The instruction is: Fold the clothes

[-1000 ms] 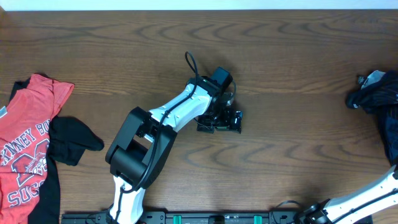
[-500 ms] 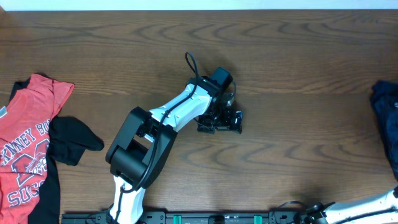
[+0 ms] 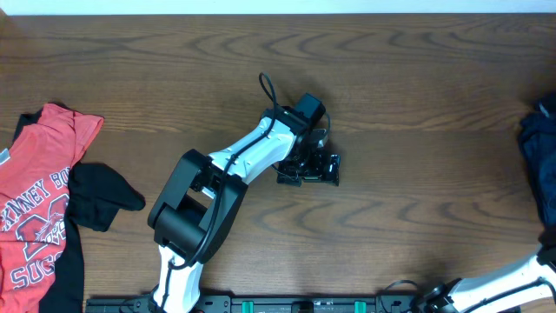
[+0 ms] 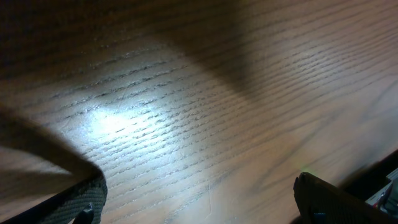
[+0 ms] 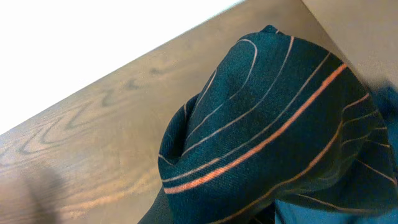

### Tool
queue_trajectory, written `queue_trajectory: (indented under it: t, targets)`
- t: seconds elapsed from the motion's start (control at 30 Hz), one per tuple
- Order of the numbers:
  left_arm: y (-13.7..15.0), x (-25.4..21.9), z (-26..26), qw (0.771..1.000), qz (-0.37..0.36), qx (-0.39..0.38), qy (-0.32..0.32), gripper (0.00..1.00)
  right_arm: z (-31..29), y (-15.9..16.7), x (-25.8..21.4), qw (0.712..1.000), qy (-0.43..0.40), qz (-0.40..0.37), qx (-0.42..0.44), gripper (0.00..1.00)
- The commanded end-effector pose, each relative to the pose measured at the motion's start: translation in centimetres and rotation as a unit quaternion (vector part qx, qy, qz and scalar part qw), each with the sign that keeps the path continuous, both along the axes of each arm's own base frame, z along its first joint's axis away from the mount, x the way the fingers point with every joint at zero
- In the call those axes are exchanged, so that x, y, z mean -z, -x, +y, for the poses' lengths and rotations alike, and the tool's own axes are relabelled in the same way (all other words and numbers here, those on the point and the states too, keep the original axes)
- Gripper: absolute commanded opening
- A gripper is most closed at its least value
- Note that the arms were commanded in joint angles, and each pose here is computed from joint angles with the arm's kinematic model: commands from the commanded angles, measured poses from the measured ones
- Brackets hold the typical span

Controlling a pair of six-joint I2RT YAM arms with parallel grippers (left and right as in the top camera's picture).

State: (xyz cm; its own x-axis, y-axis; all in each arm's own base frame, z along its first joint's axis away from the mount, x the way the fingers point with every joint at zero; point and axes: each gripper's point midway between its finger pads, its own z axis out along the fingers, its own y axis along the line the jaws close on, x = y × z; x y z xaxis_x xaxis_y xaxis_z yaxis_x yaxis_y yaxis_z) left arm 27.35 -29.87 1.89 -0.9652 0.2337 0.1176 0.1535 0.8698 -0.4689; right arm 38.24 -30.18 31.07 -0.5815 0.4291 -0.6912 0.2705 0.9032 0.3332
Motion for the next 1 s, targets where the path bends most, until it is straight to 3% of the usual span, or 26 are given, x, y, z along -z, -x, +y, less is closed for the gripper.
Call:
queue_trajectory:
  t: [0.0, 0.23, 0.7, 0.97]
  targets:
    - [0.4, 1.8, 0.4, 1.0, 0.015, -0.001, -0.018, 0.98, 2.3, -2.3, -1.7, 0.999, 0.021, -0.032, -0.039, 0.01]
    - [0.4, 1.8, 0.4, 1.0, 0.015, -0.001, -0.018, 0.98, 2.4, -2.8, -1.9, 0.997, 0.039, -0.037, -0.052, 0.01]
    - [0.4, 1.8, 0.4, 0.999, 0.021, -0.013, -0.022, 0.98, -2.2, 2.1, 0.0, 0.998, 0.004, -0.041, -0.038, 0.01]
    - [0.6, 1.8, 0.5, 0.999, 0.025, -0.013, -0.024, 0.98, -2.8, 2.2, 1.4, 0.996, -0.01, -0.061, -0.071, 0.01]
